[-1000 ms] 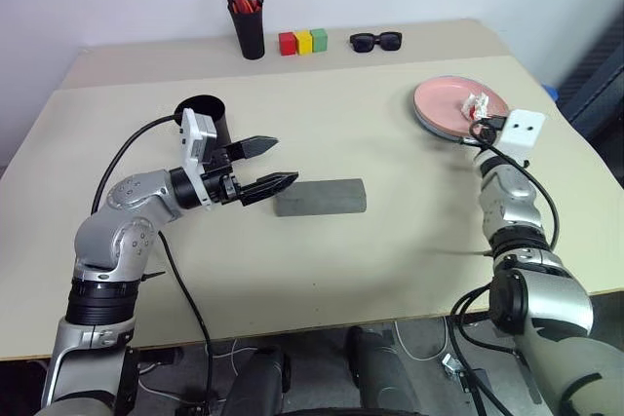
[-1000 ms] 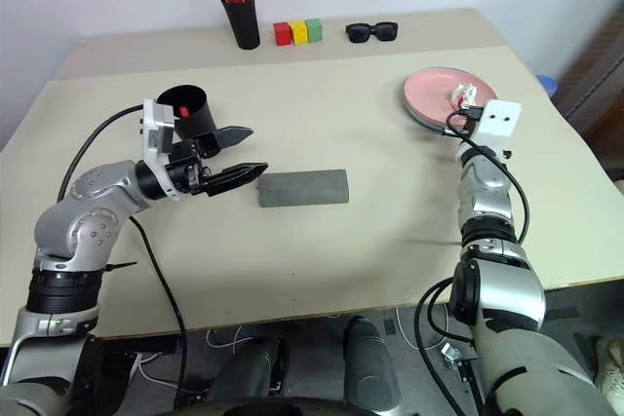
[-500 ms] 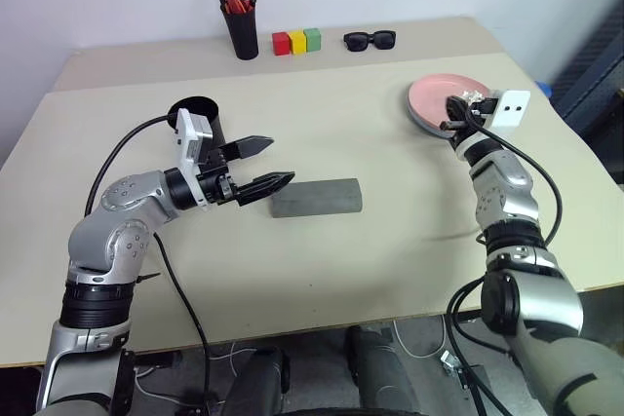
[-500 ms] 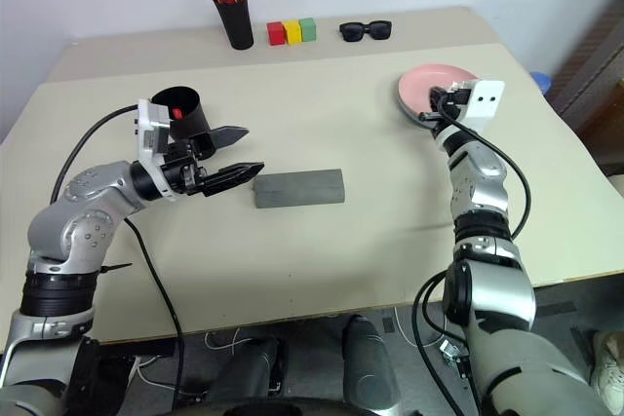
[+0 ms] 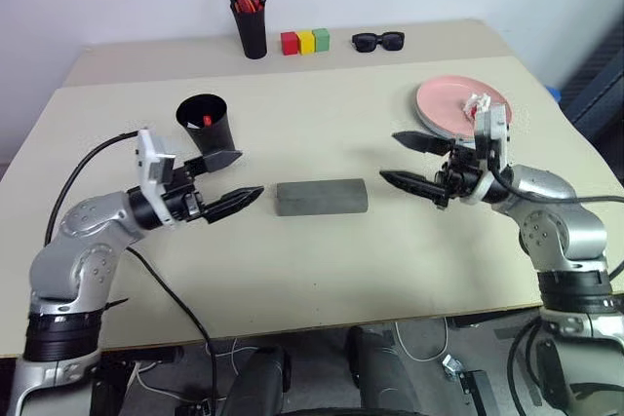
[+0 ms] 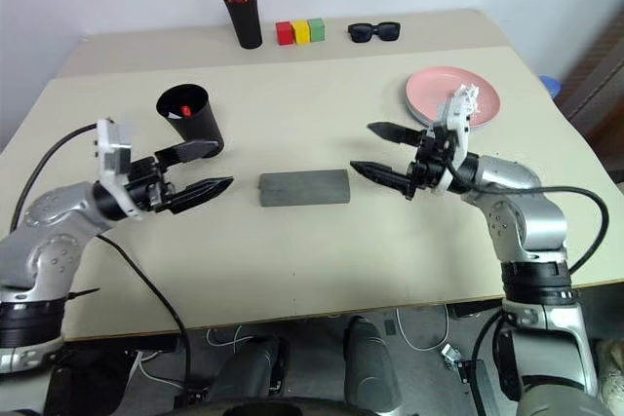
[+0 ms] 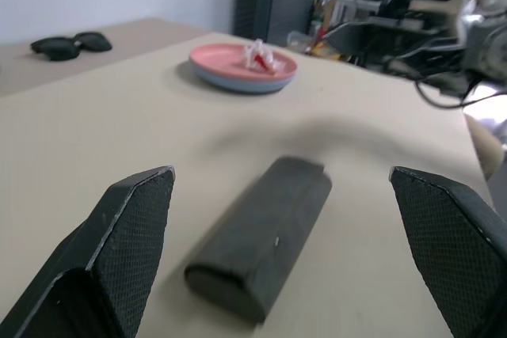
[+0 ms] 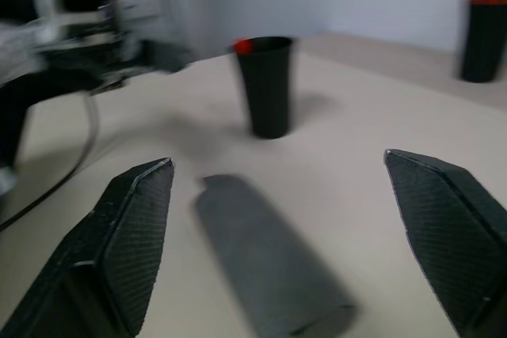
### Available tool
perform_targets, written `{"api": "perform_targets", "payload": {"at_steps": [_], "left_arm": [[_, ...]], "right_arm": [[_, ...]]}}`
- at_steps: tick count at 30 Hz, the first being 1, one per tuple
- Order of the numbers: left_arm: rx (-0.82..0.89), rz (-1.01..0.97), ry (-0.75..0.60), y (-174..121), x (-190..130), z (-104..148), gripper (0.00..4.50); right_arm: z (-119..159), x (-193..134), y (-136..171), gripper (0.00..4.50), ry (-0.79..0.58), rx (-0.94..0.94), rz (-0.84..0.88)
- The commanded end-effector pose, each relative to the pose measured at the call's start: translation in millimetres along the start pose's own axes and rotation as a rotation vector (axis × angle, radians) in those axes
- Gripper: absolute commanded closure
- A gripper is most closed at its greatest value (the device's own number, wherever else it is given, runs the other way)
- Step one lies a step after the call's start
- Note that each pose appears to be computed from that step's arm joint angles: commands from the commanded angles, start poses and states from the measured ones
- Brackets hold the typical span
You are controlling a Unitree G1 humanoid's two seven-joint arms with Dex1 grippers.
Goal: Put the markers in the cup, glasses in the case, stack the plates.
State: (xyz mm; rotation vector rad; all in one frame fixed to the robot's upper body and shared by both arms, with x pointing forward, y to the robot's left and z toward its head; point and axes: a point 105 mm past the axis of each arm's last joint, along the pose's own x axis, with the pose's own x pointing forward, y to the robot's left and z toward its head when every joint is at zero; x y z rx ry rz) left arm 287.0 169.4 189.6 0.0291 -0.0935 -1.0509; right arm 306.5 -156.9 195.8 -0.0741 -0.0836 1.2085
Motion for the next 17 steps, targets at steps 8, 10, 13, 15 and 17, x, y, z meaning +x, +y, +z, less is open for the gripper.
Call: {"api": "perform_targets", "payload": {"at_steps": [8, 10, 13, 15, 17], "left_arm": [[0.089, 0.019, 0.03, 1.3, -26.8, -4.6, 0.0], [0.089, 0.006, 0.026, 1.2, -28.9, -7.2, 0.0], [0.101, 0.018, 0.01, 3.8, -24.9, -9.9, 0.0], [0.097, 0.019, -0.006, 3.2, -20.0, -11.9, 0.0], [0.1, 0.018, -0.012, 0.4, -17.1, -17.1, 0.0]], "right_arm": [[5.8, -8.3, 16.0, 0.03, 0.072, -0.22, -0.006], [6.0, -12.1, 16.8, 0.03, 0.085, -0.218, -0.028], [7.1, -18.3, 14.5, 0.03, 0.11, -0.216, -0.052], [7.2, -21.8, 12.3, 0.03, 0.127, -0.228, -0.065], [6.7, -22.0, 9.9, 0.03, 0.141, -0.24, -0.068]]}}
